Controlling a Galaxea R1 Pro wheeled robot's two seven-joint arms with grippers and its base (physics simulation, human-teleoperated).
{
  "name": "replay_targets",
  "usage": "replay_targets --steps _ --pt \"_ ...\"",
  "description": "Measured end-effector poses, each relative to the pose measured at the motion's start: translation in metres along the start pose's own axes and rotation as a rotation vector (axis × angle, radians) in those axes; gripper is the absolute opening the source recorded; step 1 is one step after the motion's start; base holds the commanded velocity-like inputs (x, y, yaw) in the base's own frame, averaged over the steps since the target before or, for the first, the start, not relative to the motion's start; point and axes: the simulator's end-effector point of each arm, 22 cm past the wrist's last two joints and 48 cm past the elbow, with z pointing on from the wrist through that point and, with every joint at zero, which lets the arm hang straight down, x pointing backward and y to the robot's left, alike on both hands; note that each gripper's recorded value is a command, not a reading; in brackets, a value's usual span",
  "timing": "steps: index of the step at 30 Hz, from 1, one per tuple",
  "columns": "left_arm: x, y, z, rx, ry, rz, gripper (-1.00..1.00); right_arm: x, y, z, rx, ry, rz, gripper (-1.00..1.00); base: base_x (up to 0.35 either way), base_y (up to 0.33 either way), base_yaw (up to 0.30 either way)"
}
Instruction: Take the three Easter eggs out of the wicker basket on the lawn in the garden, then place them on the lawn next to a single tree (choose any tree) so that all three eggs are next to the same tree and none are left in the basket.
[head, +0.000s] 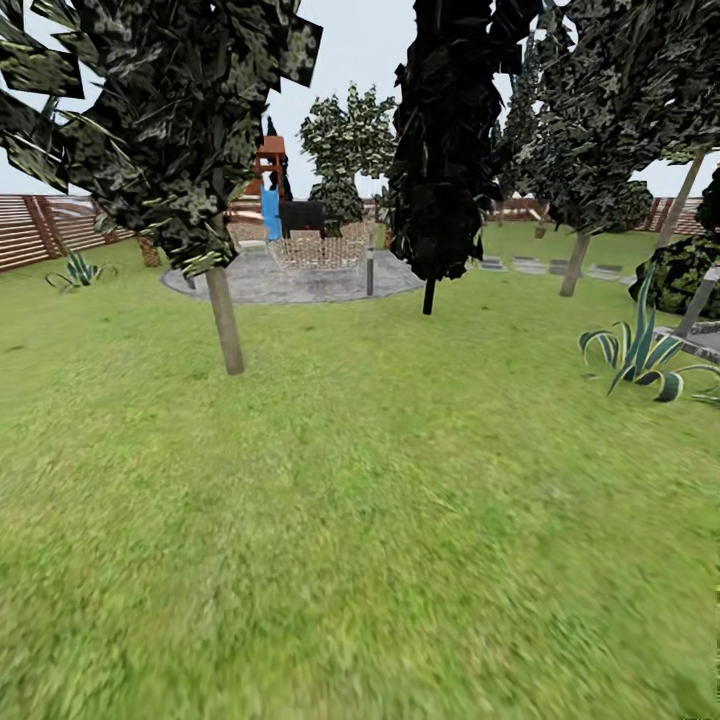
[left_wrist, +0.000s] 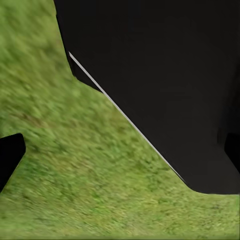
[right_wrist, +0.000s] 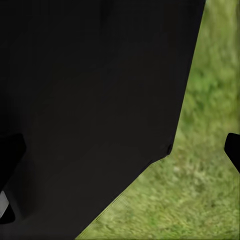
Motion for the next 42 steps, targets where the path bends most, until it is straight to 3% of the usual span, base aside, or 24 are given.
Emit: replay_targets --steps 42 --pt "0.0007 -0.0001 0.0 0.0 0.002 0.0 1.0 0.0008 0.0 0.0 0.0 0.002 0.0 1.0 0.335 0.0 -0.008"
